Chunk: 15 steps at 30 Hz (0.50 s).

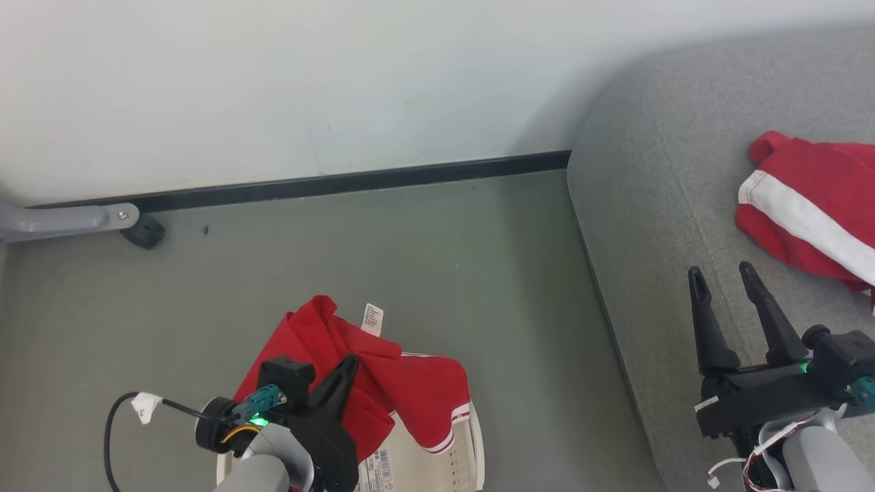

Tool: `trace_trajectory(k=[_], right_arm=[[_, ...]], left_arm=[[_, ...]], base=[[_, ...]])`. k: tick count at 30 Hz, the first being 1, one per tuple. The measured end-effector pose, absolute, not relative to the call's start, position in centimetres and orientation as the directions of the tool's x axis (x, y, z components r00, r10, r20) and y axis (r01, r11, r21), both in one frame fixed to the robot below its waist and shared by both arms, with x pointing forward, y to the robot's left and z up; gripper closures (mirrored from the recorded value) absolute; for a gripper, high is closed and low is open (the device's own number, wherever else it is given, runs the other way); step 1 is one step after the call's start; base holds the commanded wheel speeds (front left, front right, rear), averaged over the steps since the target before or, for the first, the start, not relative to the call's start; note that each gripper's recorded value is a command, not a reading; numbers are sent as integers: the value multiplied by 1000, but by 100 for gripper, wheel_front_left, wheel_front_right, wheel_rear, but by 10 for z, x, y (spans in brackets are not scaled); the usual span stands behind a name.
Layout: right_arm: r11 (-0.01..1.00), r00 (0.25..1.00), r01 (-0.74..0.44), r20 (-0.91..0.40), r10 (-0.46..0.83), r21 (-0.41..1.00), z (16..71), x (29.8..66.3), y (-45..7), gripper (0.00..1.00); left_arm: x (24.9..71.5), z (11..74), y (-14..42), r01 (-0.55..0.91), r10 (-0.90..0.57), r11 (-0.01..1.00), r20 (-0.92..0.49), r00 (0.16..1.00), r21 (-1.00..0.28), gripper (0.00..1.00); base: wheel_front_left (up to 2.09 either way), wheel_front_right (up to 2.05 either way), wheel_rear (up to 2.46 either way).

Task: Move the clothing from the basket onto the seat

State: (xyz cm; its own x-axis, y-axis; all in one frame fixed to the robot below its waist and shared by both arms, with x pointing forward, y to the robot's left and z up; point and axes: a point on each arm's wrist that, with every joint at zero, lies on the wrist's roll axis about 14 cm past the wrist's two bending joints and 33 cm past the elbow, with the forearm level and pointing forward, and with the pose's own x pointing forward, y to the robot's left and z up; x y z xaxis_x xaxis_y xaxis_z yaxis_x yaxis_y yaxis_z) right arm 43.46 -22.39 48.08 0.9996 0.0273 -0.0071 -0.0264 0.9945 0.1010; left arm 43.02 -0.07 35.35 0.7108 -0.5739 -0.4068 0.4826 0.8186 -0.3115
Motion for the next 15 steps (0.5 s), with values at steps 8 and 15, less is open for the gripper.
trace_trajectory(k=[8, 15], right_arm=[[991, 997, -71, 15, 70, 113, 492, 420, -211, 0], [986, 993, -118, 43, 114, 118, 505, 408, -202, 0]], left_arm=[[425, 403, -8, 511, -598, 795, -276, 753, -327, 100], [422, 450, -11, 535, -608, 770, -146, 780, -349, 100]], base=[[0, 0, 0], [0, 0, 0]])
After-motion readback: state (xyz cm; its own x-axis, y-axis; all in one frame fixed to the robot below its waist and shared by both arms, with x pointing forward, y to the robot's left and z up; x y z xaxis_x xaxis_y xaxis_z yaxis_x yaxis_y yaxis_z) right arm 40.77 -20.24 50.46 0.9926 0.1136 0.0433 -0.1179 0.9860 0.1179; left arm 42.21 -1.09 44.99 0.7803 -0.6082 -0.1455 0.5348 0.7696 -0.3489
